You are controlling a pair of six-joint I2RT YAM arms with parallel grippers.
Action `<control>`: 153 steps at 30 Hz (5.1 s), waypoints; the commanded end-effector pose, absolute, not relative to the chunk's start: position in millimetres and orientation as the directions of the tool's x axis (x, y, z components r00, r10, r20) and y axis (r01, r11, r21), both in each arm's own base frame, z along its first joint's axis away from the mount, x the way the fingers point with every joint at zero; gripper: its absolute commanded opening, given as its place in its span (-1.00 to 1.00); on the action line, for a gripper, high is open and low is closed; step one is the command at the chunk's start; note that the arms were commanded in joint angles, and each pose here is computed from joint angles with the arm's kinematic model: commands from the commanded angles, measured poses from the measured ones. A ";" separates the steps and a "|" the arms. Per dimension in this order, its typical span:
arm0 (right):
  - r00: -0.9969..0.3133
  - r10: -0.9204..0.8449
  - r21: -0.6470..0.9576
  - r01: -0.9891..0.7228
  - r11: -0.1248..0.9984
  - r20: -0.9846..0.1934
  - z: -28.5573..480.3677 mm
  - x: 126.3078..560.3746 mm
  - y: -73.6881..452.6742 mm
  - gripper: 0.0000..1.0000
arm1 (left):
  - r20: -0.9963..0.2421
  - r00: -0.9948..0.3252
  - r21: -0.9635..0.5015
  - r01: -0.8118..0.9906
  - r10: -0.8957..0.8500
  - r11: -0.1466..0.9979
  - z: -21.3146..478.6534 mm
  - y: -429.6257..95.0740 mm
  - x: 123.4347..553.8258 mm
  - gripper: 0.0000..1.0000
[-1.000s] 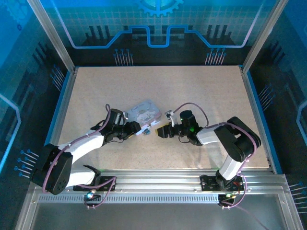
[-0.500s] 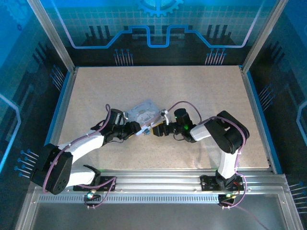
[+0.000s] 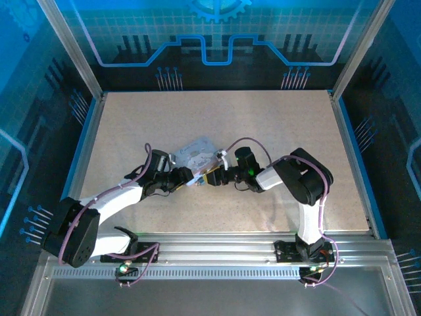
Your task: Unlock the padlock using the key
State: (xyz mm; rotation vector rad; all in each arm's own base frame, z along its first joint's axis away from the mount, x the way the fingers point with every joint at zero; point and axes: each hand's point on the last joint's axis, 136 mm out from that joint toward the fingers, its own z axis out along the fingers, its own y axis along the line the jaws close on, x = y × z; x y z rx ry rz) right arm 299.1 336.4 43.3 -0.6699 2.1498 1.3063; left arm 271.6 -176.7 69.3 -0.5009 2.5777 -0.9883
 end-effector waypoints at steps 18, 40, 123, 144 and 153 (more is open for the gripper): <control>-0.729 -0.156 0.645 -0.669 0.369 -0.667 37.3 299.6 346.5 -0.39 | -0.156 -0.882 -0.669 -0.237 -0.445 0.704 60.0 -174.0 263.7 0.05; -0.756 -0.108 0.665 -0.627 0.405 -0.646 34.0 304.4 334.0 -0.86 | -0.159 -0.879 -0.663 -0.243 -0.450 0.708 58.7 -171.6 262.6 0.06; -0.939 -0.143 0.639 -0.320 0.700 -0.313 40.5 209.9 221.6 -0.90 | -0.398 -0.783 -0.612 -0.162 -0.479 0.774 117.7 -125.5 271.1 0.92; -0.950 -0.153 0.637 -0.298 0.711 -0.273 19.0 220.8 223.7 -0.67 | -0.394 -0.788 -0.608 -0.162 -0.473 0.777 115.6 -125.5 270.3 0.92; -0.933 -0.139 0.597 -0.321 0.735 -0.331 35.1 226.7 215.1 -0.51 | -0.403 -0.781 -0.608 -0.161 -0.477 0.777 120.6 -123.1 271.5 0.94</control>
